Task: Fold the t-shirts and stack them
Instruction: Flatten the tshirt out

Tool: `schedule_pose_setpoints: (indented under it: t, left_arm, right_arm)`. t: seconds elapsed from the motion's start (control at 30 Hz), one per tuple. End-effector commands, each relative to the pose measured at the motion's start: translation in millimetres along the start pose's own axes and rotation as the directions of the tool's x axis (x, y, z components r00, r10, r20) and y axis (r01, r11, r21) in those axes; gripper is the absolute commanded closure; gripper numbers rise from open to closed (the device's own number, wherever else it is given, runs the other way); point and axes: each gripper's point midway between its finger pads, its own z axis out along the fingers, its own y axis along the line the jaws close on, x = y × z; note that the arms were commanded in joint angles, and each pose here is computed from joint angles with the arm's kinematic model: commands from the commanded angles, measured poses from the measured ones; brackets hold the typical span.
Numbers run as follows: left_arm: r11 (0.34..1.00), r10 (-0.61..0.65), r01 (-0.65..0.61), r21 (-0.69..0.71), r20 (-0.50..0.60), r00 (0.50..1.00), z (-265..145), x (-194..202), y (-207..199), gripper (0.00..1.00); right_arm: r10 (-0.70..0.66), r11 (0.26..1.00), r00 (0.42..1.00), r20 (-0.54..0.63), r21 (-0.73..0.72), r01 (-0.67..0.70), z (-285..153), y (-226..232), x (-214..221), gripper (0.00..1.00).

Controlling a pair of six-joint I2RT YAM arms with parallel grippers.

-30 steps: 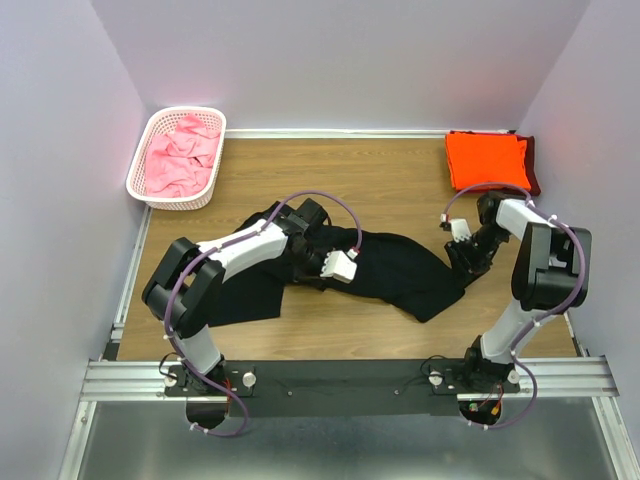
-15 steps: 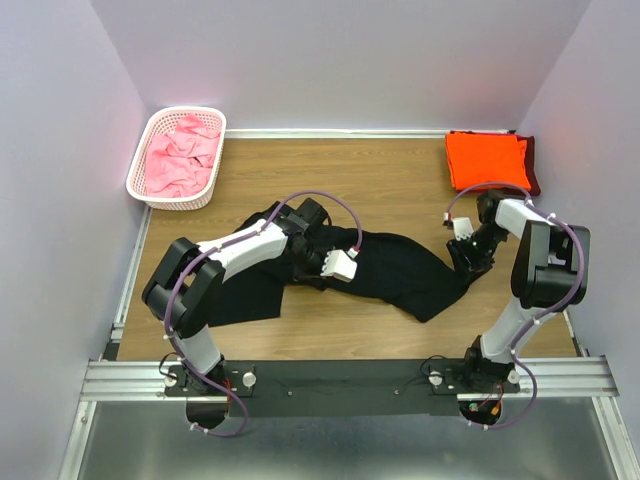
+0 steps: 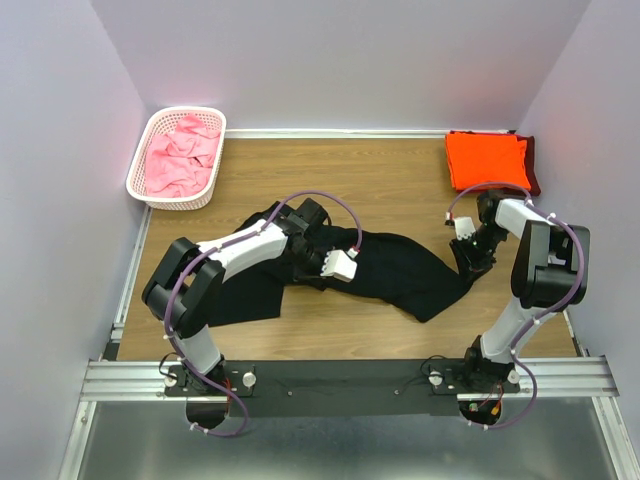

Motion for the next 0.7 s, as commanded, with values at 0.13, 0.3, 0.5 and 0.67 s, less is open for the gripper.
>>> schedule_pose_setpoints:
  t: [0.13,0.3,0.5,0.67]
  left_arm:
    - [1.000,-0.011,0.011,-0.012,-0.005,1.000,-1.3,1.1,-2.7,0.73]
    - [0.998,-0.059,0.059,-0.034,0.016,0.998,-10.1,-0.9,3.6,0.89]
    - [0.976,-0.142,0.153,-0.157,0.081,0.987,-59.0,2.4,31.7,1.00]
    - [0.904,-0.185,0.239,-0.356,0.179,0.966,-138.5,2.7,77.8,1.00]
  right_arm:
    - [0.002,1.000,0.999,-0.037,0.013,-0.001,5.7,-4.4,7.3,0.75]
    - [-0.005,1.000,1.000,-0.022,0.013,0.006,-2.6,-4.9,1.0,0.90]
    - [-0.057,0.997,0.996,0.062,0.059,0.053,-31.1,-8.0,-15.0,0.99]
    - [-0.123,0.986,0.972,0.201,0.134,0.097,-73.2,-15.4,-50.1,0.99]
